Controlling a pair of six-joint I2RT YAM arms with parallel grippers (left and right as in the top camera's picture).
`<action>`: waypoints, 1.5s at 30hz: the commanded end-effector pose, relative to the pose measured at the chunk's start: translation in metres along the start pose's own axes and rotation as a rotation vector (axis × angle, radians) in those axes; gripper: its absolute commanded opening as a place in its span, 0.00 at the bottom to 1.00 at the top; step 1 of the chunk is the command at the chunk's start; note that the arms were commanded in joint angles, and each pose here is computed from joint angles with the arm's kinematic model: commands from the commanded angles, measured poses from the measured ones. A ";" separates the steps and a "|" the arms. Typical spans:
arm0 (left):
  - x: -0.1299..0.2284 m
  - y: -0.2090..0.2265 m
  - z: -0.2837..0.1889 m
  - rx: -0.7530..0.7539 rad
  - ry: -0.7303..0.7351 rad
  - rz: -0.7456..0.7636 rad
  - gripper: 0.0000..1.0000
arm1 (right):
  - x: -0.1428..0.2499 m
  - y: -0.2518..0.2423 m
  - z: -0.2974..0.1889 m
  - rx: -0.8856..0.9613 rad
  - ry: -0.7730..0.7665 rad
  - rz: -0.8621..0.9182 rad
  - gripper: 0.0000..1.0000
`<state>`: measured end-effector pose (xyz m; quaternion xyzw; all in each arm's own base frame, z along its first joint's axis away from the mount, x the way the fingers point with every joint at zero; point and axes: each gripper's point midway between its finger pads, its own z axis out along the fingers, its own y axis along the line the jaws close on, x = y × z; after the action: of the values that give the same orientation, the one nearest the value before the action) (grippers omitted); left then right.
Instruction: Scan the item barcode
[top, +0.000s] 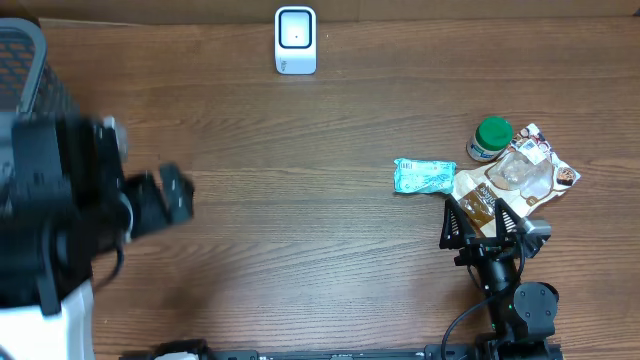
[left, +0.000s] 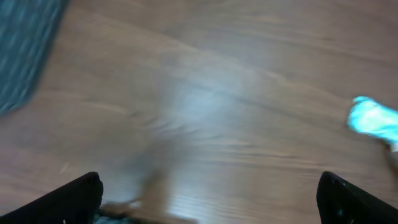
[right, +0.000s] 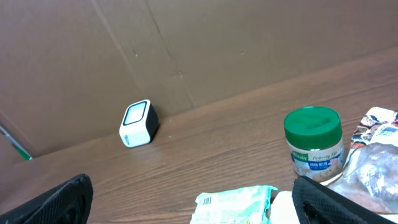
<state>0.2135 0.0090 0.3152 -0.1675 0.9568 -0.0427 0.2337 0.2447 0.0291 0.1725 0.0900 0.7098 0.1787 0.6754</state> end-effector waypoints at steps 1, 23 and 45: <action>0.038 0.028 0.015 -0.110 0.039 0.030 1.00 | 0.003 0.000 0.000 -0.006 0.000 0.001 1.00; 0.015 0.009 0.098 0.124 -0.880 0.212 1.00 | 0.003 0.000 0.000 -0.006 0.000 0.001 1.00; 0.040 0.017 0.147 -0.018 -1.020 0.524 0.99 | 0.003 0.000 0.000 -0.006 0.000 0.001 1.00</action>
<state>0.2411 0.0135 0.1551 0.0322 0.7540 0.0783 0.6514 0.2447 0.0290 0.1716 0.0908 0.7110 0.1784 0.6741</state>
